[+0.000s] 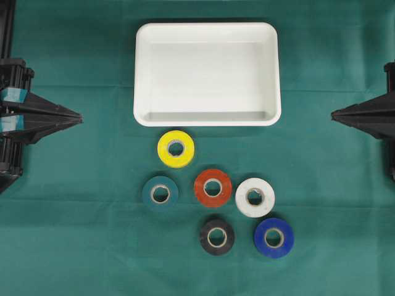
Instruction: Pick up the tape from a random location and place it into the white case.
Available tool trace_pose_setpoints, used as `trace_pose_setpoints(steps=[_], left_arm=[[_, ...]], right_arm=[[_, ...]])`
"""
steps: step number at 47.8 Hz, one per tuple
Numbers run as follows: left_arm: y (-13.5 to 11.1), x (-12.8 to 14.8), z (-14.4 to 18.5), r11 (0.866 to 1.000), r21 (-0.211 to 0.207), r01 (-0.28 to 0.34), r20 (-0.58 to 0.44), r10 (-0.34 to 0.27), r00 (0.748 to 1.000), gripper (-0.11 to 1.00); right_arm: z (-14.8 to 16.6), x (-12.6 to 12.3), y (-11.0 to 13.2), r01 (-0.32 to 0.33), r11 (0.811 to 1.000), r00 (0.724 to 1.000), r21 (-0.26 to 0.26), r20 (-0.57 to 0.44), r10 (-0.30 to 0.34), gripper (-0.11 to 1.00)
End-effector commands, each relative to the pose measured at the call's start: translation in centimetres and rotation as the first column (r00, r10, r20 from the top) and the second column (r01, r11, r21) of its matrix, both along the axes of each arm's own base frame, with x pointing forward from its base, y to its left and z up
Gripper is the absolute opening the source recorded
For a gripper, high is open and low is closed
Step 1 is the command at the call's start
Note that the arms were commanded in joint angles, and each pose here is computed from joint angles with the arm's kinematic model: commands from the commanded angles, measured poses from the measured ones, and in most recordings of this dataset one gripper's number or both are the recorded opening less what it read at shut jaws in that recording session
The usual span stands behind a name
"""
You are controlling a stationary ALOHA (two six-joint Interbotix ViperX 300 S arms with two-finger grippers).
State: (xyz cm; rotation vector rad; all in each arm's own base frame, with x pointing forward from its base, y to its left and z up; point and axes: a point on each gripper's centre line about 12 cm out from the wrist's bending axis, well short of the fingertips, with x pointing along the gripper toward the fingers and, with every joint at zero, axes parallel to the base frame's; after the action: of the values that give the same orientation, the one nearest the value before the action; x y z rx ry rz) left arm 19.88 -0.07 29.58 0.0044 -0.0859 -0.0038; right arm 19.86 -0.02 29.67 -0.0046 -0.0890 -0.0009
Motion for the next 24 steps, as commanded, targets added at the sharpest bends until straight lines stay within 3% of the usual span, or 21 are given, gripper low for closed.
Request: trace_pose_setpoints(steps=[1,24], left_arm=[[-0.03,0.35,0.58,1.000,0.002,0.001,-0.012,-0.001,1.000,0.01],[-0.03,0.44,0.43,1.000,0.003,0.001,-0.043,-0.001,0.999,0.01]], right_arm=[[0.50,0.29,-0.07,0.004,1.000,1.000,0.003,0.009,-0.004,0.00],[0.48,0.64,-0.07,0.003,1.000,0.996,0.005,-0.089,-0.003,0.00]])
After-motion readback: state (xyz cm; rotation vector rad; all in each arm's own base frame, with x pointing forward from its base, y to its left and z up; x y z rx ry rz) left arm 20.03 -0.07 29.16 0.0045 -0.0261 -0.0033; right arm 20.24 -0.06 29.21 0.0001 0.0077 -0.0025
